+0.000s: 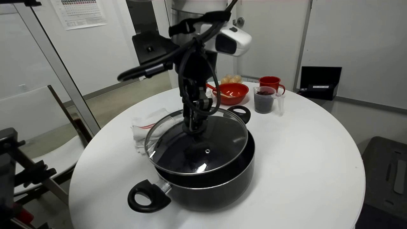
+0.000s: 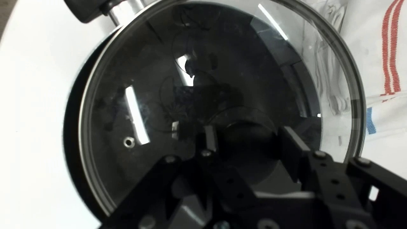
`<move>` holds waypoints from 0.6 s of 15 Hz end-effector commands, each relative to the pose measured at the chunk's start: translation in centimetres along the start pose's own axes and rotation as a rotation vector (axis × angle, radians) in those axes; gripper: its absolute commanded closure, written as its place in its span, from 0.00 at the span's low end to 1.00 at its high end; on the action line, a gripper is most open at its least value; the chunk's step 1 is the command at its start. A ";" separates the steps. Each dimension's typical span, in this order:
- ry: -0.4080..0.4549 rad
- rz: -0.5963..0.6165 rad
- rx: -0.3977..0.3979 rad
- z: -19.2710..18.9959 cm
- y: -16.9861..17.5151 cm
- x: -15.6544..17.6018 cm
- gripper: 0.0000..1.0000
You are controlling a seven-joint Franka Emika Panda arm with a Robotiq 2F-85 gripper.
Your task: Put the lid on the pot
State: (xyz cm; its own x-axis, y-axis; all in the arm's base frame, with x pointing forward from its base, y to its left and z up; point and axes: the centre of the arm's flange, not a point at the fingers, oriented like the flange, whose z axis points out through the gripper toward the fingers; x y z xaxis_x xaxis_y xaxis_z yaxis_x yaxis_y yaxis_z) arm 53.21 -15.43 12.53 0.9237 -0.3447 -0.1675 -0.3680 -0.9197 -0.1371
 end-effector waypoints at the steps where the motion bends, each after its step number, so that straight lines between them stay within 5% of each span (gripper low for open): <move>1: -0.005 0.006 0.025 -1.5 0.4 0.8 0.75; 9: -0.022 0.016 0.028 -1.3 1.2 2.1 0.75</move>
State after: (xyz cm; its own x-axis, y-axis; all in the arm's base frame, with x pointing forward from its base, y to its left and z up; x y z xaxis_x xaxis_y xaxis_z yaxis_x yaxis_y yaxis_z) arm 53.96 -16.77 12.91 0.9167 -0.3558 -0.1818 -0.3818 -0.9142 -0.1358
